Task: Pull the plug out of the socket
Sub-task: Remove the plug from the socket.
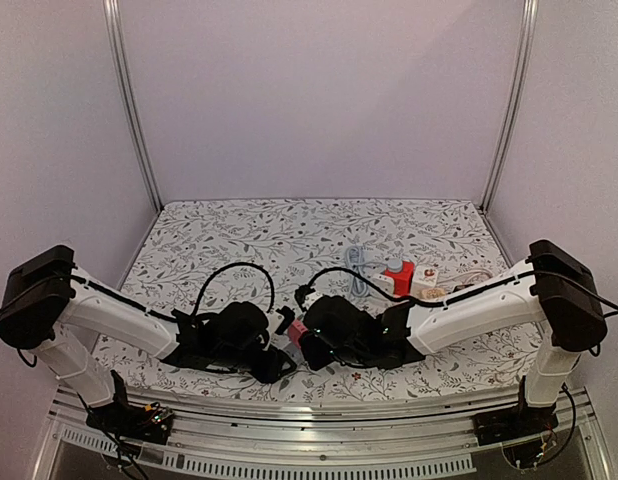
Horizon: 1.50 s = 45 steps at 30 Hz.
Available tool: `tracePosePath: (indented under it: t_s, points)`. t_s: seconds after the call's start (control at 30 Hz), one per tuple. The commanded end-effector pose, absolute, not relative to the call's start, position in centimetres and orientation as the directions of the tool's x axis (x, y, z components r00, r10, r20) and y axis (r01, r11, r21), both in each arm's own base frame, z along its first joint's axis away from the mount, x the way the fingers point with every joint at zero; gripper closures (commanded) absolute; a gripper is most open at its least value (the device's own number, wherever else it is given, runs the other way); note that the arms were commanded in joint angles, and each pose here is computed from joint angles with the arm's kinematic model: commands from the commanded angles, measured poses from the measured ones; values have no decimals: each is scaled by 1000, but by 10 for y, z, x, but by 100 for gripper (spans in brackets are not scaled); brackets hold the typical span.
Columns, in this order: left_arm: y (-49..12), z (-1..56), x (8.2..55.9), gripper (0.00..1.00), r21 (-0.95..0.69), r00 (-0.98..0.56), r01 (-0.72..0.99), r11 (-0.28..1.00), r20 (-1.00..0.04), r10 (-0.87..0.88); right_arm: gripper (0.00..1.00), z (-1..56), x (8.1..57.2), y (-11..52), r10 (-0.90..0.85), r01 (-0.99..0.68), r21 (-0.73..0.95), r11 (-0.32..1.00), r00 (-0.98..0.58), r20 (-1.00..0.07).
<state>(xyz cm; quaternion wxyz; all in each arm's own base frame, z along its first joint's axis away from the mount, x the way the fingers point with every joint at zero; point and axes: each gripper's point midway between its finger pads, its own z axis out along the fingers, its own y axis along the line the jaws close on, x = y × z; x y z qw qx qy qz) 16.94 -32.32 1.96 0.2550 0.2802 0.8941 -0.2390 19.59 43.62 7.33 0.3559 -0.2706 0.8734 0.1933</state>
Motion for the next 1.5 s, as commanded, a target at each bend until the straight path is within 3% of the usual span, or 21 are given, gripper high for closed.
tracePosePath:
  t_s: [0.0, 0.27, 0.57, 0.8, 1.17, 1.47]
  points:
    - [-317, 16, 167, 85, -299, -737, 605, 738, -561, 376, 100, 66, 204, 418, -325, -550, 111, 828, -631, -704]
    - [-313, 7, 166, 85, -283, -737, 607, 742, -551, 392, 100, 52, 224, 402, -172, -409, 270, 871, -771, -613]
    - [-316, 8, 167, 85, -290, -735, 610, 738, -556, 389, 100, 52, 221, 401, -196, -437, 254, 863, -752, -629]
    - [-317, 11, 167, 86, -314, -741, 609, 729, -552, 382, 100, 68, 199, 415, -306, -549, 142, 824, -641, -704]
    - [-313, 13, 170, 86, -317, -748, 599, 736, -549, 373, 100, 71, 186, 422, -420, -580, -25, 814, -560, -714]
    - [-305, 2, 169, 87, -280, -751, 595, 753, -527, 397, 100, 74, 208, 408, -279, -483, 141, 864, -694, -664]
